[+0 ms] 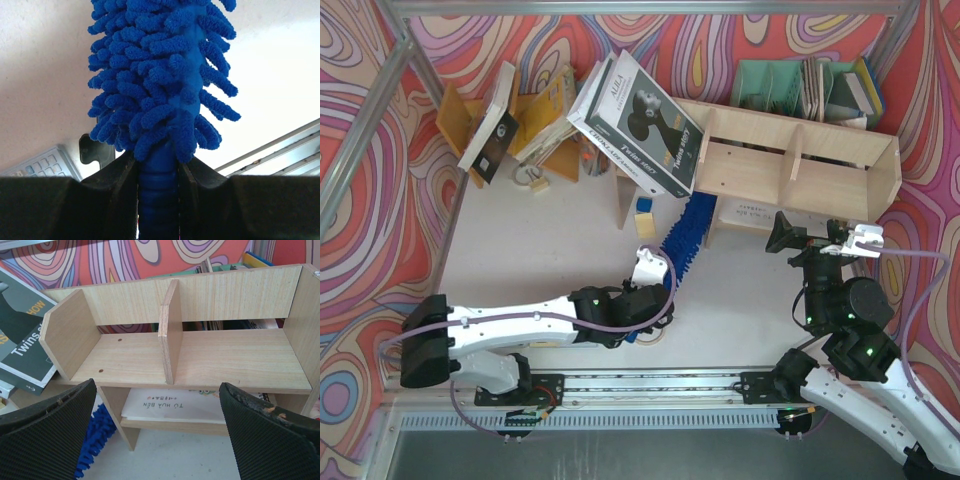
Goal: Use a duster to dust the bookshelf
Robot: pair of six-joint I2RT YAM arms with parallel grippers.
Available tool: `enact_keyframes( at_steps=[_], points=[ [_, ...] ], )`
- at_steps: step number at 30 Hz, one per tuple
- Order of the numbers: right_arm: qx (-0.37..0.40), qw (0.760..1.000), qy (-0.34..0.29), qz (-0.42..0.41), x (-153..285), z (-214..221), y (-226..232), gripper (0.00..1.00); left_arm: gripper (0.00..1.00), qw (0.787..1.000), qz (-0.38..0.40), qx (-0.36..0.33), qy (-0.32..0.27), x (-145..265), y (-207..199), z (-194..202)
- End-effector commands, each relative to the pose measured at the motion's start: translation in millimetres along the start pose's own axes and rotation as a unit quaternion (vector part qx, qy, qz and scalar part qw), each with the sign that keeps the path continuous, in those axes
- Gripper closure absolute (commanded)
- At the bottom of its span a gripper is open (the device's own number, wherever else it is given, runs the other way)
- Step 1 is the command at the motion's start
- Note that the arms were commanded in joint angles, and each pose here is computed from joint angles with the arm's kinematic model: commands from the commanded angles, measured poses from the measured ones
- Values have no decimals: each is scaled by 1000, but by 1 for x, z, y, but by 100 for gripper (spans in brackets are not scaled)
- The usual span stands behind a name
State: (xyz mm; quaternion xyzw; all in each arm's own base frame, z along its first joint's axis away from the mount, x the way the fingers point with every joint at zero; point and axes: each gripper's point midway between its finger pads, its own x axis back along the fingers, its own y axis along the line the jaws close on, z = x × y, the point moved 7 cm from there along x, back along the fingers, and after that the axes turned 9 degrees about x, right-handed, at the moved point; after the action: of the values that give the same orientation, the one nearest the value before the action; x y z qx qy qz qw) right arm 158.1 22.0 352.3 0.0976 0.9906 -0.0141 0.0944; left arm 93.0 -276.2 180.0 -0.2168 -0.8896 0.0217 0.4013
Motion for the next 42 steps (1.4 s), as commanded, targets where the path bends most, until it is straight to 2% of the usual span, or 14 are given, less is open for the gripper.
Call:
enact_keyframes(
  at_steps=[1,8,14,19,28,34,42],
  points=[
    [-2,1000,-5,1,0,-1,-1,1,100,1000,3,-11,4,5,-7,-6],
    [-2,1000,-6,2,1,-1,-1,1,100,998,47,6,-47,28,-8,-28],
    [-2,1000,-6,2,1,-1,-1,1,100,993,69,27,-91,47,8,-35],
    [0,1000,-4,2,0,0,-1,1,100,994,75,29,-70,40,9,-21],
    [2,1000,-2,3,-1,0,0,1,100,999,40,-22,24,9,5,15],
    [5,1000,0,2,-2,1,2,1,100,999,18,-20,20,14,17,19],
    [9,1000,1,5,-2,2,2,1,100,1000,4,-15,19,44,33,18]
  ],
)
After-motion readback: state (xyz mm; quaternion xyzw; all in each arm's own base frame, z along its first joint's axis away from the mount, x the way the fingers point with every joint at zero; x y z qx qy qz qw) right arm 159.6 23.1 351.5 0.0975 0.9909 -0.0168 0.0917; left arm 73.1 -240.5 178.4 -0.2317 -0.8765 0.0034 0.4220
